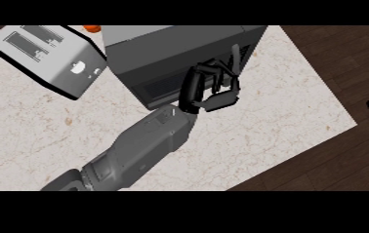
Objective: Pick up the milk, place it into the microwave and close the microwave
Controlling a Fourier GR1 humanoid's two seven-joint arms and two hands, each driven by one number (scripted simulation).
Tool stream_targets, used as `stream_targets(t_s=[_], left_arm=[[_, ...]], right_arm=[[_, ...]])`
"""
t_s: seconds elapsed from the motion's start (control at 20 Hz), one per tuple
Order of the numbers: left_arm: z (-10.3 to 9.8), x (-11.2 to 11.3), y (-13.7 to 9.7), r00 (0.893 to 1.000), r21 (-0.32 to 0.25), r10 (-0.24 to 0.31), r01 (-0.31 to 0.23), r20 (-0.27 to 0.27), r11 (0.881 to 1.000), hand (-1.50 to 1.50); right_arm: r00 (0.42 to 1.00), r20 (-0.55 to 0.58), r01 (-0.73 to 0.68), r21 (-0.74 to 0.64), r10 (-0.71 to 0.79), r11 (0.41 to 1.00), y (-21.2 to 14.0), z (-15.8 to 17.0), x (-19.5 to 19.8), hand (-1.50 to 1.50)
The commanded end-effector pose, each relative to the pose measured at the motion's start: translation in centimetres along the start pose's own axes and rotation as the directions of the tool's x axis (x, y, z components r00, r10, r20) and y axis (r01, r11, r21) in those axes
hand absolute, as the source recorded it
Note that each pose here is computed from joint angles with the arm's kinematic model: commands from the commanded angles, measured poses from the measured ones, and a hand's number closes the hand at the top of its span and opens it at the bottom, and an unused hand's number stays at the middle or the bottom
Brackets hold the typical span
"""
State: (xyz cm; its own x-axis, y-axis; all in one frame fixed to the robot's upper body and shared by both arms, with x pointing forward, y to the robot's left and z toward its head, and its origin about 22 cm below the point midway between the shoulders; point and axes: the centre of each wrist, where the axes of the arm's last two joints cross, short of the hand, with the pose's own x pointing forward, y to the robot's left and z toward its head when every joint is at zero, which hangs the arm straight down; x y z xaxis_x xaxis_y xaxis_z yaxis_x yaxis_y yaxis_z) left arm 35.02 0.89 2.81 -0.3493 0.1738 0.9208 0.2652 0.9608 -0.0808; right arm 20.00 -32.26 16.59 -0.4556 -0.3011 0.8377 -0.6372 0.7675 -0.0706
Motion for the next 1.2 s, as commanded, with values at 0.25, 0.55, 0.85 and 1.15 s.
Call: stream_targets(t_s=[0.25, 0.55, 0.85, 1.15], left_arm=[[-0.9, -1.1, 1.7, 0.983, 0.053, -0.127, 0.135, -0.132, 0.989, 1.5], [0.0, -2.2, 2.6, 0.967, 0.107, -0.159, 0.182, -0.197, 0.977, 1.5], [0.8, -2.9, 3.0, 0.959, 0.147, -0.123, 0.164, -0.255, 0.975, 1.5], [0.8, -2.8, 2.8, 0.961, 0.139, -0.11, 0.149, -0.255, 0.979, -1.5]], right_arm=[[0.998, 0.025, 0.058, 0.08, -0.06, 0.995, 0.3, -0.6, 0.2, -1.5], [0.999, 0.02, 0.039, 0.061, -0.041, 0.997, -0.2, -0.3, 1.1, -1.5], [0.999, 0.021, 0.039, 0.024, -0.04, 0.999, 0.0, 0.2, 1.6, -1.5], [0.999, -0.012, 0.038, 0.018, -0.038, 0.999, 0.3, 0.9, 2.1, -1.5]])
